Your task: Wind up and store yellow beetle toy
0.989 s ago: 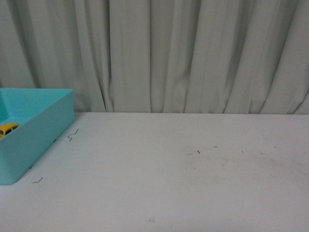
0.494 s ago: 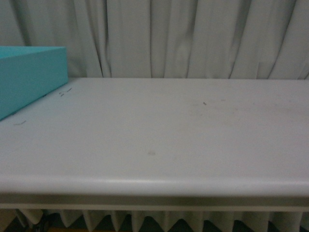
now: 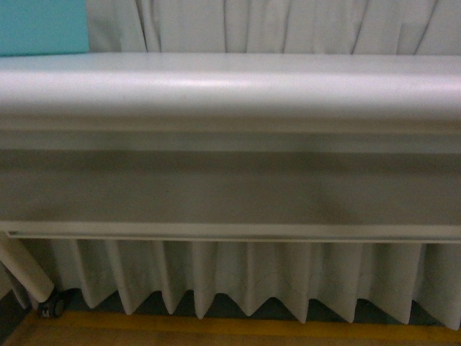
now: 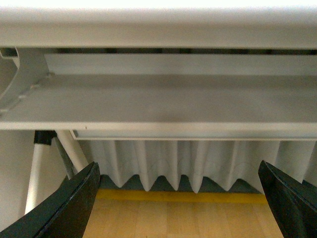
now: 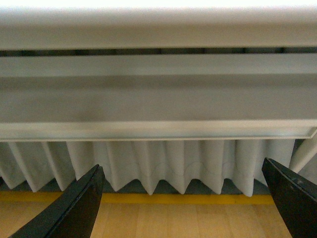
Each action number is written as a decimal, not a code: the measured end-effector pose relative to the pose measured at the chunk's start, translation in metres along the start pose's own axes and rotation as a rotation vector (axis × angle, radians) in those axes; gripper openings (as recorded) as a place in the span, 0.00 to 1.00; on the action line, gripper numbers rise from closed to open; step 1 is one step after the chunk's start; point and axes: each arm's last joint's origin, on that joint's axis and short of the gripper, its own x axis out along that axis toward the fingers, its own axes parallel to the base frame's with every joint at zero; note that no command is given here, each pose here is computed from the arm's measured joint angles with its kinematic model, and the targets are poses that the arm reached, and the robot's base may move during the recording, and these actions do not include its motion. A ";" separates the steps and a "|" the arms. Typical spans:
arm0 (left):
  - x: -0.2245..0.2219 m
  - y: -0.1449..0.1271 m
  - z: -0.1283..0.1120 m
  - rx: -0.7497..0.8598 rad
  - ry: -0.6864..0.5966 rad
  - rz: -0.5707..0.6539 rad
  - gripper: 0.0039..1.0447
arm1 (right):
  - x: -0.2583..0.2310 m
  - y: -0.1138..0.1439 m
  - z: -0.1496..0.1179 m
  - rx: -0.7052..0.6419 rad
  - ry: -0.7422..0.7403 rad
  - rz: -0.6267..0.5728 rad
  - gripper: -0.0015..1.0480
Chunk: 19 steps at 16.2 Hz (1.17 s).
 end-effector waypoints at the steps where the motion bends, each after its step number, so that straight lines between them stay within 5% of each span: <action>1: 0.000 0.000 0.000 0.000 0.000 0.001 0.94 | 0.000 0.000 0.000 0.000 0.000 0.000 0.94; 19: 0.000 0.000 0.000 0.000 0.000 0.000 0.94 | 0.000 0.000 0.000 0.000 0.000 0.000 0.94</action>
